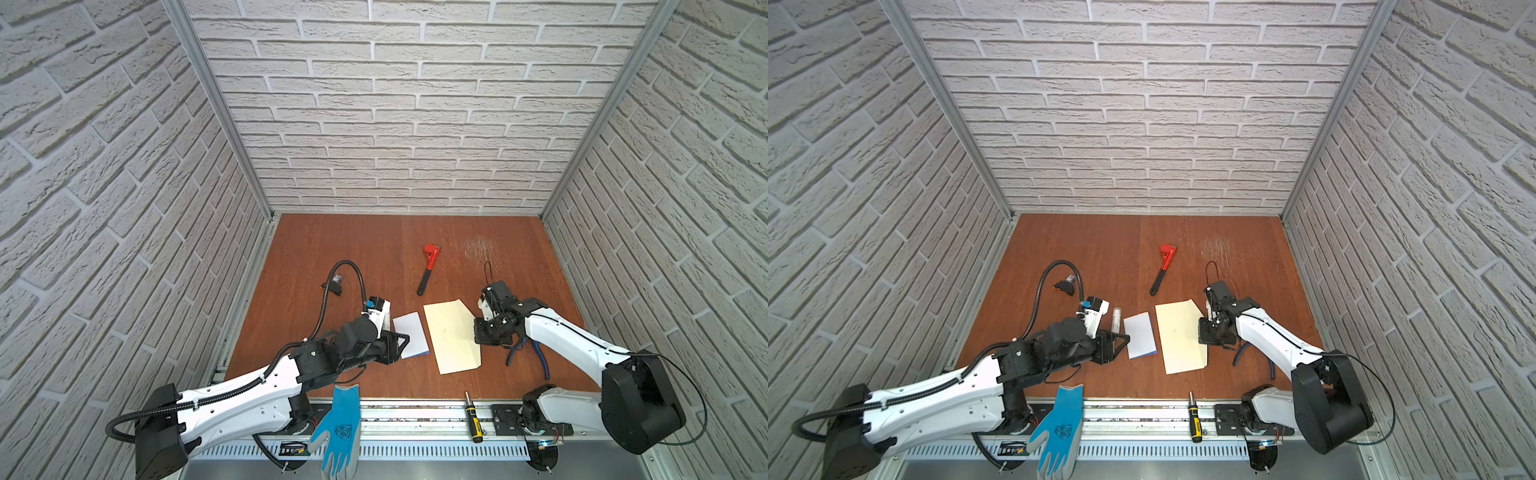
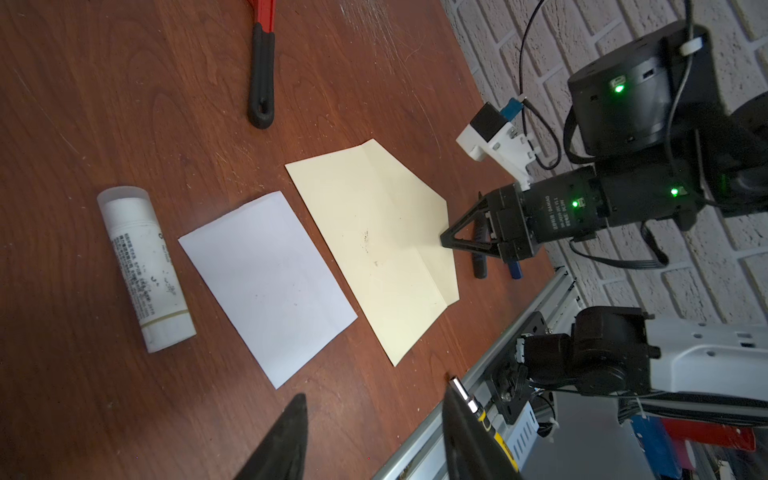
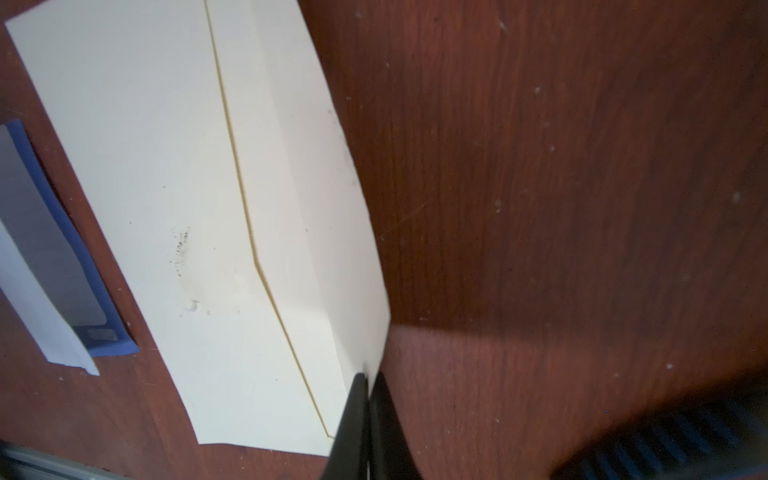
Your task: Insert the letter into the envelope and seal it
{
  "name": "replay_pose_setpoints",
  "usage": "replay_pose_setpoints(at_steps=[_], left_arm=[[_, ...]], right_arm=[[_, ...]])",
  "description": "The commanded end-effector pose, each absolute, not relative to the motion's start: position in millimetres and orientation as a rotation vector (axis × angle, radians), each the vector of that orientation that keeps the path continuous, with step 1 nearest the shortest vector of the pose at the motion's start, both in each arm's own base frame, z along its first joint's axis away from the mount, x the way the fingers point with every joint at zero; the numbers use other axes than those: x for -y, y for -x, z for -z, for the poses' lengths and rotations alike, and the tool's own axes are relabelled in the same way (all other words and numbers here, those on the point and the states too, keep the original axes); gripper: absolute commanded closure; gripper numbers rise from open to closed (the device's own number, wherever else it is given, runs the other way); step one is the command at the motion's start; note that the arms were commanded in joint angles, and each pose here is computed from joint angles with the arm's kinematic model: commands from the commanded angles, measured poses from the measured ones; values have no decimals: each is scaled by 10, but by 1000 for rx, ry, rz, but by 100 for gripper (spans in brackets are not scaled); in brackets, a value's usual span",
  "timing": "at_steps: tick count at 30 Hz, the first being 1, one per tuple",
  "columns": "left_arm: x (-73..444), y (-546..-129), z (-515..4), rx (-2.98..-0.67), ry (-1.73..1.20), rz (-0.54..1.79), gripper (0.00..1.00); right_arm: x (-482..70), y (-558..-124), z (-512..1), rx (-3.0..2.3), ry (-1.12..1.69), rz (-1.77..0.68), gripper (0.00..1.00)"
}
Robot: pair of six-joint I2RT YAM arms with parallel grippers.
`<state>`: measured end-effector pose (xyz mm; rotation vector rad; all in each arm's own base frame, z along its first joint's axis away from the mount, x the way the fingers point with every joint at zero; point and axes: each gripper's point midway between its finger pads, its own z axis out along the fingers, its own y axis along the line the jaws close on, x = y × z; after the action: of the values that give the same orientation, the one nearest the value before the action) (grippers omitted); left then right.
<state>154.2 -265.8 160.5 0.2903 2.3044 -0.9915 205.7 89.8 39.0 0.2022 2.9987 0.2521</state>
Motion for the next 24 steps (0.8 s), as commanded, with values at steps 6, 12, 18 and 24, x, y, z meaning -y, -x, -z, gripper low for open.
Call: replay_pose_setpoints(at_steps=[6, 12, 18, 24], left_arm=[[2587, -1575, -1629, -2274, -277, 975, 48], [2594, -1583, -1610, -2277, -280, 974, 48], [2607, -1591, -1602, -2279, -283, 977, 48], [2593, -1593, -1594, -2280, -282, 978, 48]], right_arm=[[-829, -1899, -423, -3019, -237, -75, 94], [-861, -1842, -418, -2993, -307, -97, 94], [-878, -1847, -434, -2941, -409, -137, 94], [-940, -1824, -370, -2938, -401, -156, 94]])
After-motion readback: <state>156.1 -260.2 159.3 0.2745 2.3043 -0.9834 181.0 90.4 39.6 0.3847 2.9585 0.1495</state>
